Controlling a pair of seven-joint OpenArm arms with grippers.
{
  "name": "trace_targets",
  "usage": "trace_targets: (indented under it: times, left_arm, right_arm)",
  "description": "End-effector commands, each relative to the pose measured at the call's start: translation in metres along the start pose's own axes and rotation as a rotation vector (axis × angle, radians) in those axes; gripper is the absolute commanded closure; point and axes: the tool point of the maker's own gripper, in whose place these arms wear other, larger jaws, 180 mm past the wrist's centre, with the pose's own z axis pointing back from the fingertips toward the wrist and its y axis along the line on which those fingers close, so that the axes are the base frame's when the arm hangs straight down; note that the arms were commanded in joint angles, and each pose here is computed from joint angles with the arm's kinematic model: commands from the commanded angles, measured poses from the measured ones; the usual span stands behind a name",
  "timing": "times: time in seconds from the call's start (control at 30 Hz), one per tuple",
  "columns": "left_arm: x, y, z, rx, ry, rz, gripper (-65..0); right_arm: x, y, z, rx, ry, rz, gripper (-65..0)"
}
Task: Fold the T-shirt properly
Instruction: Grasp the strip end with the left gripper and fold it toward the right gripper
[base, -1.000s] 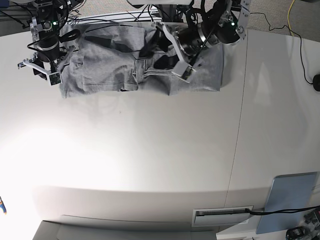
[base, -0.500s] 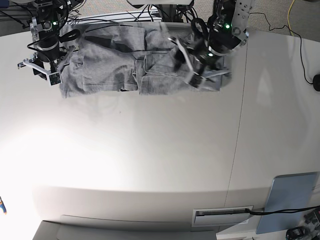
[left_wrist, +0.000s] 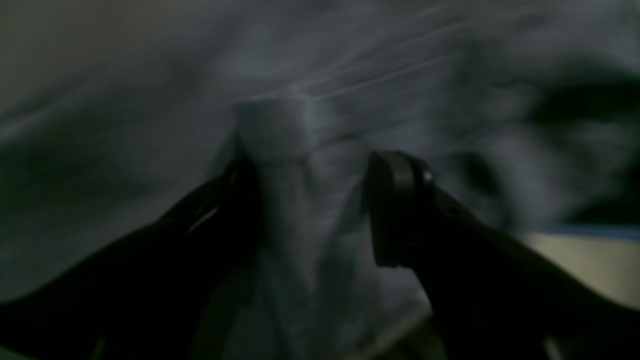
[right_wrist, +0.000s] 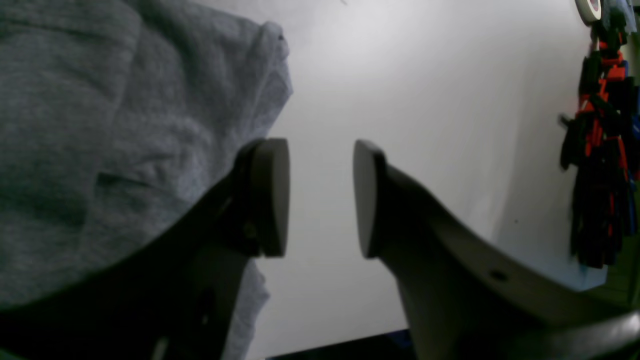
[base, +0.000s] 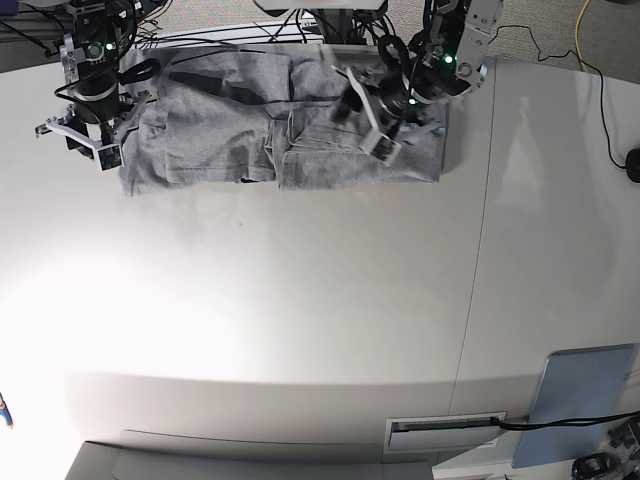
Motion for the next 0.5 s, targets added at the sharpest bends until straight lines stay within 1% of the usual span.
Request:
trace_targets:
  times: [0.0, 0.03, 0.13, 0.2, 0.23, 0.3, 0.4, 0.47]
  left_arm:
    - [0.015, -0.014, 0.004, -0.071, -0.058, -0.014, -33.5]
    - [0.02, -0.029, 0.007, -0.152, -0.078, -0.026, -33.5]
    - [0.032, -0.081, 0.027, -0.44, -0.139, -0.051, -33.5]
    - [0.04, -0.101, 0.04, -0.578, -0.168, -0.047, -33.5]
    - [0.044, -0.105, 0.044, -0.611, -0.174, -0.033, -33.5]
    - [0.051, -0.105, 0.045, -0.627, -0.181, -0.042, -33.5]
    - [0.06, -0.099, 0.043, -0.613, -0.195, -0.059, -33.5]
    - [0.064, -0.09, 0.041, -0.581, -0.199, -0.057, -33.5]
  right_arm:
    - [0.008, -0.009, 0.002, -0.026, -0.033, 0.008, -21.7]
    - [0.009, -0.009, 0.002, -0.026, -0.033, 0.008, -21.7]
    - [0.008, -0.009, 0.002, -0.026, -0.033, 0.008, -21.7]
    - [0.009, -0.009, 0.002, -0.026, -0.034, 0.009, -21.7]
    - [0.009, -0.009, 0.002, -0.026, -0.033, 0.008, -21.7]
    - [0.008, -0.009, 0.002, -0.026, -0.033, 0.009, -21.7]
    - [0.008, -0.01, 0.002, -0.028, -0.033, 0.007, -21.7]
    - [0.008, -0.015, 0.002, -0.038, -0.031, -0.003, -21.7]
